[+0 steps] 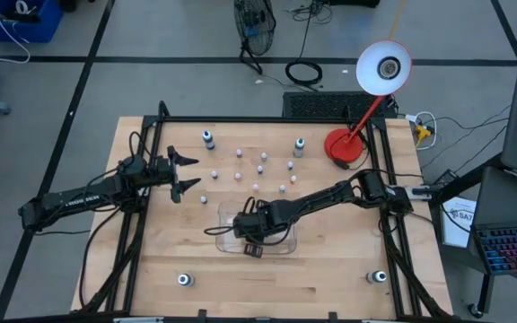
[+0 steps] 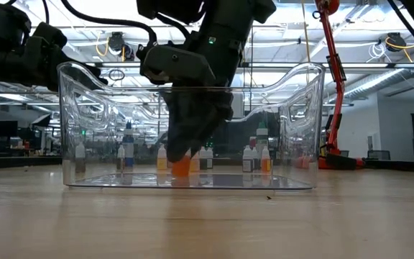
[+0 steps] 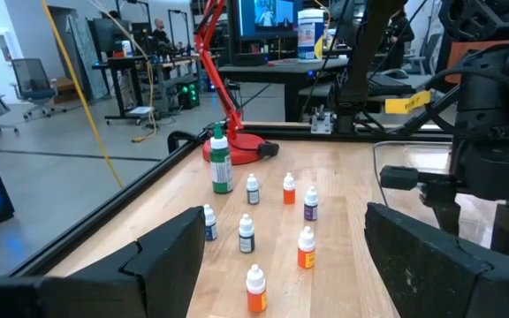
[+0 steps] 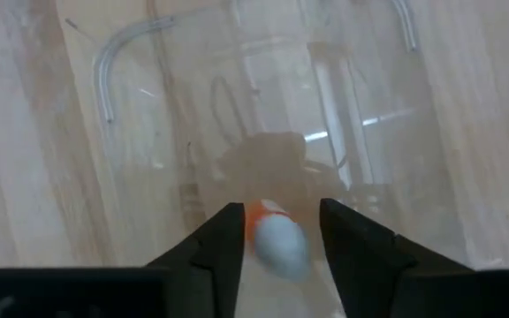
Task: Pick & Place food coloring
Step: Put the small orange food coloring bottle into the transparent bin
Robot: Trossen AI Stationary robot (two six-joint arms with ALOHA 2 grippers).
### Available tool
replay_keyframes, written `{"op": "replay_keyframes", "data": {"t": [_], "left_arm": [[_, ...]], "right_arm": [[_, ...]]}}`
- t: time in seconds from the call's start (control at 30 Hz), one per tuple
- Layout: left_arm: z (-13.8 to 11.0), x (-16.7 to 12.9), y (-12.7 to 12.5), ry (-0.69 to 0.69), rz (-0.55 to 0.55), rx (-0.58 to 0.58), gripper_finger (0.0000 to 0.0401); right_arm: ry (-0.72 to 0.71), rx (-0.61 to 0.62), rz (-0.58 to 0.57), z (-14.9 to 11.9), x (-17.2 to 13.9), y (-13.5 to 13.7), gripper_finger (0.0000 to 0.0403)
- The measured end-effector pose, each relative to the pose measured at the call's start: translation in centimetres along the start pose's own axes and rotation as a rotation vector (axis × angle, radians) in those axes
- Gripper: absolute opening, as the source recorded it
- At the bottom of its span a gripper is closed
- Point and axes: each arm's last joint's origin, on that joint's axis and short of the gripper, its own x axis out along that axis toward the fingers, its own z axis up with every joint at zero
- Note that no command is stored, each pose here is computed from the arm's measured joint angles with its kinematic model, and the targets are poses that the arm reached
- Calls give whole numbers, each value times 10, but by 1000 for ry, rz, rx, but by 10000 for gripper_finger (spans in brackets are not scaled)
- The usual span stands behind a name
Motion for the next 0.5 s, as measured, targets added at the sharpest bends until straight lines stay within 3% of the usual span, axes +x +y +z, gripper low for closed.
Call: {"op": "replay_keyframes", "data": {"t": [0.27,0.5], "left_arm": [[0,0,0,-1,0,0,305],[0,0,0,0,0,0,305]], "right_arm": [[-5,1,22,2,-8,0,167],[-118,30,59,15,-65,-8,163]]}}
